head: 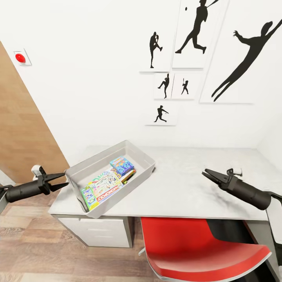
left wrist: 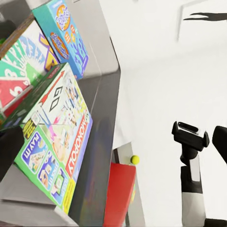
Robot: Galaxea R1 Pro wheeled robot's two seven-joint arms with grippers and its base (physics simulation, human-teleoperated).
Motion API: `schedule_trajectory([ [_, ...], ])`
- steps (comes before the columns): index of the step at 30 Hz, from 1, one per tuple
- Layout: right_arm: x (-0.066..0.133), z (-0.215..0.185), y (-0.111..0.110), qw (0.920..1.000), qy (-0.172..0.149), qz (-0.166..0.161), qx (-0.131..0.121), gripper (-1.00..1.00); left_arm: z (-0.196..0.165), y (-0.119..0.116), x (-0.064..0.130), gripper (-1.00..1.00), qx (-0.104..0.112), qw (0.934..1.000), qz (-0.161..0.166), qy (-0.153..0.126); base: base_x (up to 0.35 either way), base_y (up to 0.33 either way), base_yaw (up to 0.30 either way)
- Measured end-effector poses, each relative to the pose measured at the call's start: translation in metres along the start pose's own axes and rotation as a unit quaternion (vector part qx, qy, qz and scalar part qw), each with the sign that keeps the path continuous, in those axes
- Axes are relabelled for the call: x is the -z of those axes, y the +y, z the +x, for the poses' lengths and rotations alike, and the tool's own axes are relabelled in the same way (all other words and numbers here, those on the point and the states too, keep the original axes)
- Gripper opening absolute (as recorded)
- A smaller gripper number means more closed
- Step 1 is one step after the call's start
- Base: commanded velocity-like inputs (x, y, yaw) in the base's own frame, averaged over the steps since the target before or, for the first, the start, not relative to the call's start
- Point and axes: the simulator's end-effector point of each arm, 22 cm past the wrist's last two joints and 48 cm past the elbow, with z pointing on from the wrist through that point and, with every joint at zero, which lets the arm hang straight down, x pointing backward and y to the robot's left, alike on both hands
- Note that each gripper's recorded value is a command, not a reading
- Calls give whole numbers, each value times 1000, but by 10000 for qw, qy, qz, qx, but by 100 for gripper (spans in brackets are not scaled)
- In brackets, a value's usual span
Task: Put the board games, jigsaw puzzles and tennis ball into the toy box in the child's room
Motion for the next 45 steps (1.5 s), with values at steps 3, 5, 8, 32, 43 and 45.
schedule_trajectory([
  [3,6,9,4,10000,6,-34,-19,100,2,-2,3,100,-101,9999,-22,34,0,0,0],
  [5,11,19,6,9999,19,-75,-74,100,1,-5,6,100,-191,9998,-48,51,0,0,0],
  [8,16,28,8,9999,-16,-139,-79,100,2,-6,7,100,-241,9997,-61,71,0,0,0],
  [32,57,67,50,9953,-343,-848,305,100,0,-23,11,100,-410,9991,-10,57,0,0,0],
  [43,68,58,58,9943,-484,-843,436,100,-3,-33,15,100,-506,9987,11,19,0,0,0],
  [45,70,56,58,9942,-518,-829,457,100,-4,-34,17,100,-525,9986,11,8,0,0,0],
])
